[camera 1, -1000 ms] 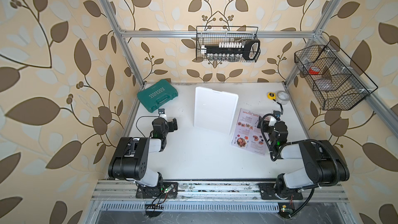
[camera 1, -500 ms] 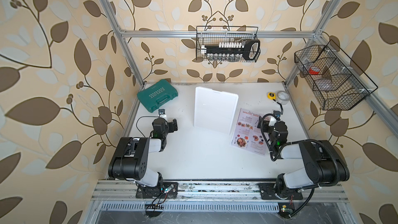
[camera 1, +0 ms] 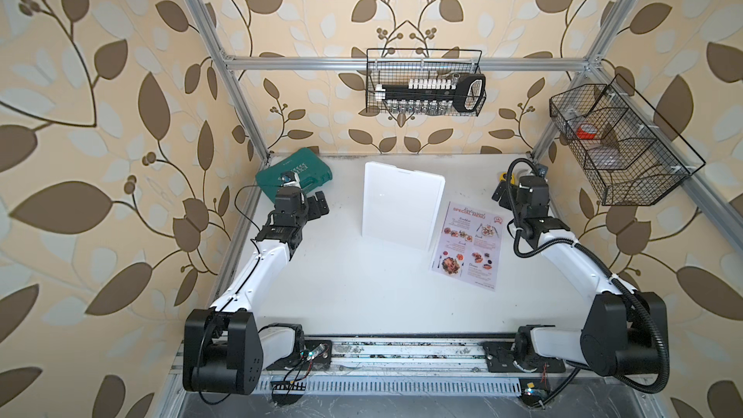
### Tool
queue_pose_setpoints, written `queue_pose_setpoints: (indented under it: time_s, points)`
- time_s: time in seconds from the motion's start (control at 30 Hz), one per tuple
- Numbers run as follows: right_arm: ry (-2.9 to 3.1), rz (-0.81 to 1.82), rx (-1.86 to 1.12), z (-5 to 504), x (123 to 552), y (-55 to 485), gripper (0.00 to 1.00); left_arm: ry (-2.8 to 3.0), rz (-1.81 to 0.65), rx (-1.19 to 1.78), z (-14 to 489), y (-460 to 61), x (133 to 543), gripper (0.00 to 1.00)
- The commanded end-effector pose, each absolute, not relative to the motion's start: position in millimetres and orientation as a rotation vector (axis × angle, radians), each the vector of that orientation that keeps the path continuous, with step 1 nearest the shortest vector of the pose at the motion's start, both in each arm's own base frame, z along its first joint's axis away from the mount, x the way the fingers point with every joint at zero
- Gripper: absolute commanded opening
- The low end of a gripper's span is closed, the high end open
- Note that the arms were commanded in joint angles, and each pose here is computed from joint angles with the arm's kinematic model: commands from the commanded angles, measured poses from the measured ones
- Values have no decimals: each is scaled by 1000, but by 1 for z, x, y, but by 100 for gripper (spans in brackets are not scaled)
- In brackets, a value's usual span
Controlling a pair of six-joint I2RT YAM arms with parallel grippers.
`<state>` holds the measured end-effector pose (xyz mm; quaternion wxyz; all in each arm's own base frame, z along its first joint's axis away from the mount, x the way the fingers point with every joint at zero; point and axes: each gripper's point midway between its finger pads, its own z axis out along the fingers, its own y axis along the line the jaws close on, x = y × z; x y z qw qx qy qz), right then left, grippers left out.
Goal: Insert the menus into the narrow rack
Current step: Pick up the menu from the center of the board.
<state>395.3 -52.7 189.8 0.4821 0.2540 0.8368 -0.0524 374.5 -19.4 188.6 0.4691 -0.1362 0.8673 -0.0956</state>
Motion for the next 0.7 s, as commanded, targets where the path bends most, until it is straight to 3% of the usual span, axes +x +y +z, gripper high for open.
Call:
queue_pose_setpoints:
  time_s: [0.0,0.27,0.67]
  points:
    - [2379,-85,800,121,330,-40,99,2354,-504,-381,155,-70,325,99]
    - [2522,233,904,64,275,-14,94,2395,-710,-257,155,-141,272,99]
    - [2395,467,921,50,303,-35,75,2473,-767,-176,141,-178,274,99]
